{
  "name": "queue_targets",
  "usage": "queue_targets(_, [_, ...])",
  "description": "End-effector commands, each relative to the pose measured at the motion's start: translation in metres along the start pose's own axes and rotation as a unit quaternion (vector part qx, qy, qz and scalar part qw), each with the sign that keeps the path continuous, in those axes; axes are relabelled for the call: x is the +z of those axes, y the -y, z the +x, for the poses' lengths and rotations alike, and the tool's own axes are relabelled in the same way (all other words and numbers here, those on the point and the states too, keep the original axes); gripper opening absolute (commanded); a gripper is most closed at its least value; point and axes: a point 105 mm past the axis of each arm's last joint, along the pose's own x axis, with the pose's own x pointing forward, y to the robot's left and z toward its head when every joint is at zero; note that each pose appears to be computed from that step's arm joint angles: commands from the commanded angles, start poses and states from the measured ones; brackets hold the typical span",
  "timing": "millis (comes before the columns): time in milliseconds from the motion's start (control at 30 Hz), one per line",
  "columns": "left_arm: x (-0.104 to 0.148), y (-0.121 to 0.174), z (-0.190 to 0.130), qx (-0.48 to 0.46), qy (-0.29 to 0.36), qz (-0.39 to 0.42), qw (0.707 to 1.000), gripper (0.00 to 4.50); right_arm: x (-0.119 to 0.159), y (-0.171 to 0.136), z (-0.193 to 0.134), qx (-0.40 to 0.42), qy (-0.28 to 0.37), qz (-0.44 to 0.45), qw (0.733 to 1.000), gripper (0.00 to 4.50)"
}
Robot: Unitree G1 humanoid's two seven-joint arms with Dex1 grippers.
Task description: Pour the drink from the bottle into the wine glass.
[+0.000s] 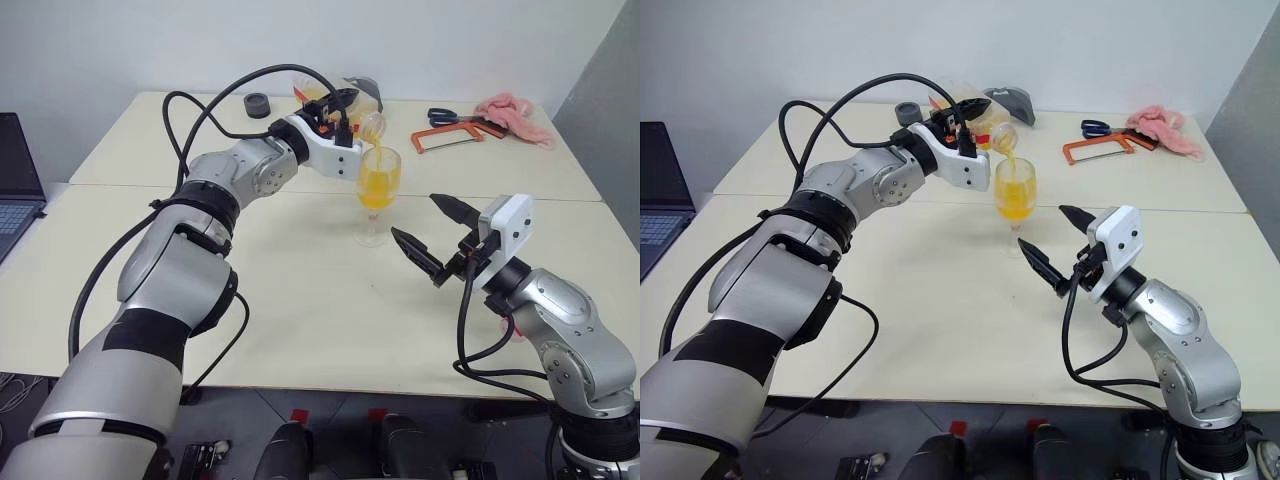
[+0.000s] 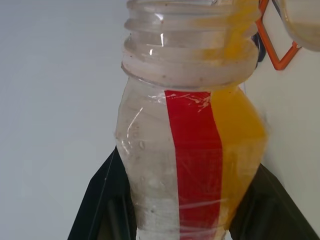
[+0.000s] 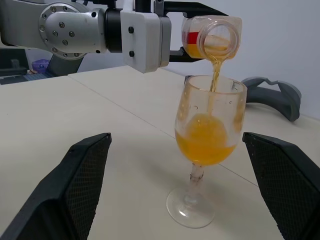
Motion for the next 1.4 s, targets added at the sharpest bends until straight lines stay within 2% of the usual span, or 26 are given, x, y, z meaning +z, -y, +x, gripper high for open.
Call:
queue_targets(33, [0.001,-0.027,0.005,0.034,0.008,0.022,0.999,1.76,0.013,-0.004,0.0,0.004,0.024,-0.011,1.0,4.5])
queue_targets(833, [-0.001,-0.027,0.005,0.033,-0.001,0.017,0.999,1.76,0.013,-0.005,0.0,0.007,0.024,-0.009,1.0,4.5])
queue_targets(1200, [-0.008,-0.013,0.003,0.03,-0.033,-0.106,0.993,1.76,0.015,-0.007,0.001,0.009,0.025,-0.02,0.999,4.5])
queue_targets(1400, [-0.005,-0.007,0.003,0.035,-0.031,-0.253,0.966,1.76,0.017,-0.011,0.003,0.02,0.026,-0.047,0.998,4.5])
